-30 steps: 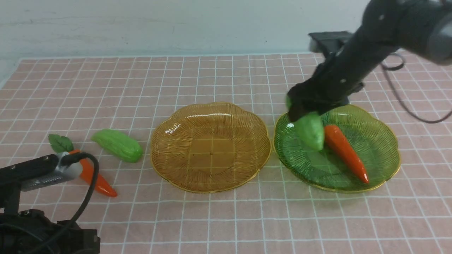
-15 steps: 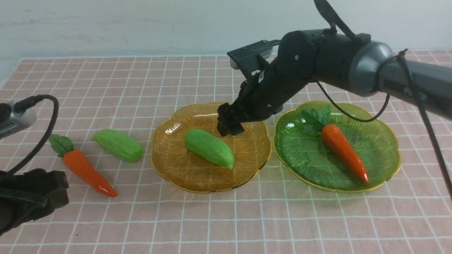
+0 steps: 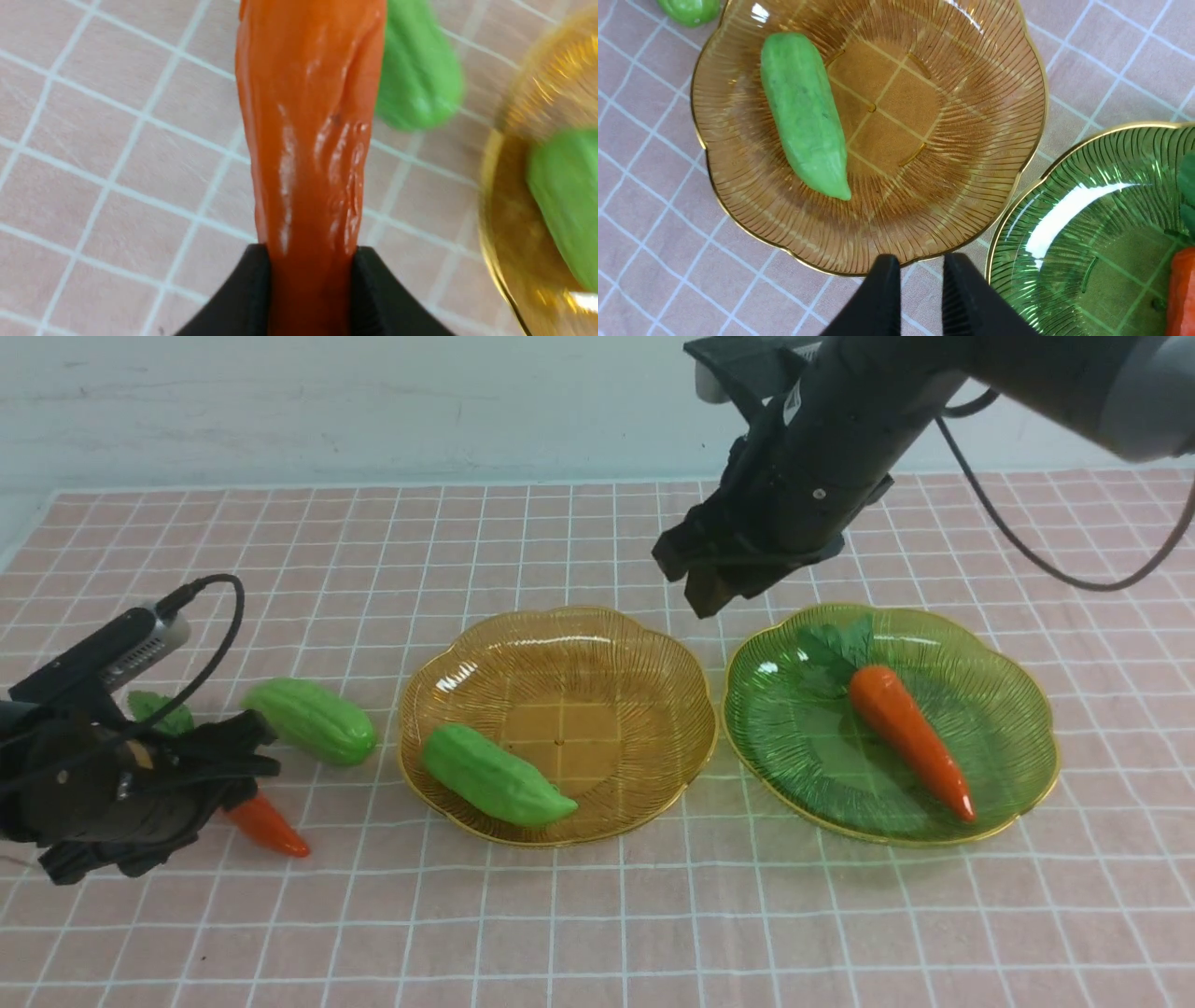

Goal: Put different types of vegetables on the plate.
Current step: 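Pick up the carrot from the table and place it on the green plate with the left gripper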

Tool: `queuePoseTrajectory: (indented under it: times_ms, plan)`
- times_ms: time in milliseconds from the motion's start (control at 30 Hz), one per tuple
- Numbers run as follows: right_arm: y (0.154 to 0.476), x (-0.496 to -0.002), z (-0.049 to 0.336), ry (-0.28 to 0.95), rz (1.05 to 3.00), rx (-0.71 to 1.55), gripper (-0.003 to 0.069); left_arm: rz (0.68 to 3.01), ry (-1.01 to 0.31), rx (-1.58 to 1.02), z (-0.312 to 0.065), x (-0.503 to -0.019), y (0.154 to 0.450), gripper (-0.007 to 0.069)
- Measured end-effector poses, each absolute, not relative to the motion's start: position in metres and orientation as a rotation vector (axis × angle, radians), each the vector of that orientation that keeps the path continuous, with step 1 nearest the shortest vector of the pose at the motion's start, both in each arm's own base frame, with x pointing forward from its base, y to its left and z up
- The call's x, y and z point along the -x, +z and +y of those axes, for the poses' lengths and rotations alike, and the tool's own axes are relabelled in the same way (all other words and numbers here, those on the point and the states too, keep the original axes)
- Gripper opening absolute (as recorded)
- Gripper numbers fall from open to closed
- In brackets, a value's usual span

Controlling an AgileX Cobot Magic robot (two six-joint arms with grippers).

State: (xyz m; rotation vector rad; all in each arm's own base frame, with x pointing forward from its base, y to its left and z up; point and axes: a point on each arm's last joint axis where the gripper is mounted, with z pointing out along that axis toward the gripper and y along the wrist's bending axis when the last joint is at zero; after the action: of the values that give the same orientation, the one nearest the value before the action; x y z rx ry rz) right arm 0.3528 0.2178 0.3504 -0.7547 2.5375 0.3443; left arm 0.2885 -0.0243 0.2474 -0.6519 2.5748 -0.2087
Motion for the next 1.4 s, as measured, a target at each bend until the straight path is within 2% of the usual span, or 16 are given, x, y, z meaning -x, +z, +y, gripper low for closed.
queuePoseTrajectory:
  times_ms: [100, 133, 300, 367, 500, 667, 767, 867, 1067, 1133, 1200, 1267, 1300, 1333, 1400]
  plan:
    - [0.386, -0.334, 0.207, 0.366, 2.450, 0.743, 0.0016, 2.687, -0.267, 0.480, -0.043, -0.288, 0.273, 0.0165]
    - [0.407, -0.321, 0.200, 0.377, 2.395, 0.731, -0.0001, 2.715, -0.312, 0.428, -0.052, -0.288, 0.279, 0.0165]
    - [0.491, -0.250, 0.157, 0.408, 2.161, 0.673, -0.0015, 2.741, -0.576, 0.137, -0.102, -0.299, 0.298, 0.0165]
    - [0.507, -0.226, 0.141, 0.393, 2.109, 0.647, -0.0015, 2.750, -0.705, 0.035, -0.140, -0.314, 0.298, 0.0165]
    - [0.504, -0.182, 0.108, 0.336, 2.116, 0.572, -0.0015, 2.765, -0.783, -0.144, -0.204, -0.342, 0.285, 0.0165]
    - [0.471, -0.146, 0.083, 0.310, 2.213, 0.477, -0.0015, 2.771, -0.815, -0.320, -0.280, -0.370, 0.250, 0.0172]
    - [0.457, -0.126, 0.070, 0.316, 2.230, 0.438, -0.0015, 2.716, -0.851, -0.361, -0.316, -0.386, 0.230, 0.0230]
    - [0.452, -0.112, 0.060, 0.306, 2.220, 0.415, -0.0015, 2.678, -0.911, -0.337, -0.330, -0.398, 0.223, 0.0328]
    - [0.453, -0.106, 0.052, 0.262, 2.194, 0.385, -0.0015, 2.651, -0.948, -0.307, -0.323, -0.406, 0.234, 0.0540]
    - [0.452, -0.107, 0.050, 0.238, 2.194, 0.382, -0.0015, 2.668, -0.933, -0.282, -0.303, -0.415, 0.244, 0.0575]
    - [0.452, -0.108, 0.049, 0.214, 2.191, 0.380, -0.0015, 2.685, -0.905, -0.239, -0.274, -0.427, 0.257, 0.0573]
    - [0.452, -0.108, 0.048, 0.198, 2.189, 0.378, -0.0015, 2.724, -0.824, -0.191, -0.229, -0.441, 0.271, 0.0539]
    - [0.452, -0.108, 0.048, 0.194, 2.188, 0.378, -0.0015, 2.739, -0.766, -0.154, -0.203, -0.448, 0.279, 0.0498]
    - [0.452, -0.108, 0.048, 0.193, 2.187, 0.378, -0.0015, 2.735, -0.707, -0.106, -0.172, -0.455, 0.286, 0.0427]
    - [0.452, -0.108, 0.047, 0.189, 2.186, 0.377, -0.0015, 2.720, -0.577, 0.041, -0.114, -0.465, 0.298, 0.0218]
